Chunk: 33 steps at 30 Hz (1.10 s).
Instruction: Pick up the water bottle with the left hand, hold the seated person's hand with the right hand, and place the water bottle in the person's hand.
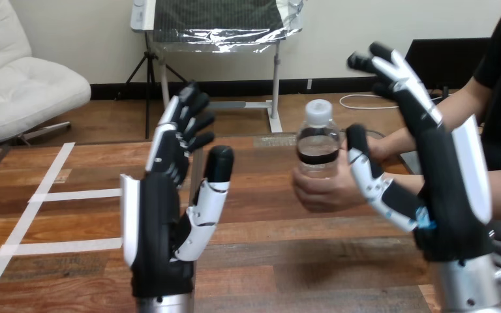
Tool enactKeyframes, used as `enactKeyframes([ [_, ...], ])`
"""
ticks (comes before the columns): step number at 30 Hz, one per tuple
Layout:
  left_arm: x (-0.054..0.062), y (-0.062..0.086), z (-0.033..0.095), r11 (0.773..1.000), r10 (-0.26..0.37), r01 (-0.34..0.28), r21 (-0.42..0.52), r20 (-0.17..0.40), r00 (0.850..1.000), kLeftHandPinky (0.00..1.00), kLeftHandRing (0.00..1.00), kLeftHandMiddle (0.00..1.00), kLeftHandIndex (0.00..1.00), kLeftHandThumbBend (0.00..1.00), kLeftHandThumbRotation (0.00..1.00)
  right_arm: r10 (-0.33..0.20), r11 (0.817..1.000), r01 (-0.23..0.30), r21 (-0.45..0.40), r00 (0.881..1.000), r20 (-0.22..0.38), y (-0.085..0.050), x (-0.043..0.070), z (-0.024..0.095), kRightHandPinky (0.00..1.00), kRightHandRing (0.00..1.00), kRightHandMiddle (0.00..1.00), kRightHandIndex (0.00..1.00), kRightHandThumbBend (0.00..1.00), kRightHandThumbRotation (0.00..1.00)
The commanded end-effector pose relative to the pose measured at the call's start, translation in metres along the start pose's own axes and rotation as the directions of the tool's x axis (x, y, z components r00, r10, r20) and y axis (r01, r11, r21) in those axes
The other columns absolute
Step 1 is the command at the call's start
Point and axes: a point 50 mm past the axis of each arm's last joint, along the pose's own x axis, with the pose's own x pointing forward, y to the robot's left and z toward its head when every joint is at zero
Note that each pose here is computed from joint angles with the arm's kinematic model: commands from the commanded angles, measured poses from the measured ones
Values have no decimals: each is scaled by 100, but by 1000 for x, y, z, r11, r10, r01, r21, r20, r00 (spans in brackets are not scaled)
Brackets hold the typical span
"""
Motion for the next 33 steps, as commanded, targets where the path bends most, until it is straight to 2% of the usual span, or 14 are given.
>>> enactKeyframes([
  [1, -11, -1, 11, 998, 53, -52, -17, 32, 998, 74, 80, 84, 87, 41, 70, -11, 999, 9, 37, 998, 64, 2, 4, -1, 87, 95, 96, 84, 7, 0],
  [8, -22, 1, 13, 996, 91, -92, 14, 34, 995, 71, 79, 82, 84, 39, 67, -2, 999, -1, 35, 997, 82, 4, 3, -3, 88, 95, 96, 85, 5, 0],
  [16, -30, 1, 14, 990, 127, -128, 52, 30, 991, 66, 75, 79, 80, 40, 67, -1, 999, -2, 37, 996, 93, 6, 2, -4, 86, 92, 95, 83, 4, 0],
  [23, -36, 1, 15, 989, 128, -130, 69, 34, 991, 64, 74, 78, 79, 40, 68, -5, 999, 2, 40, 996, 90, 6, 1, -5, 85, 91, 94, 82, 4, 0],
  [33, -38, -1, 15, 989, 115, -118, 85, 35, 993, 61, 72, 77, 79, 38, 68, -12, 999, 8, 54, 997, 77, 7, 0, -6, 84, 90, 93, 81, 6, 0],
])
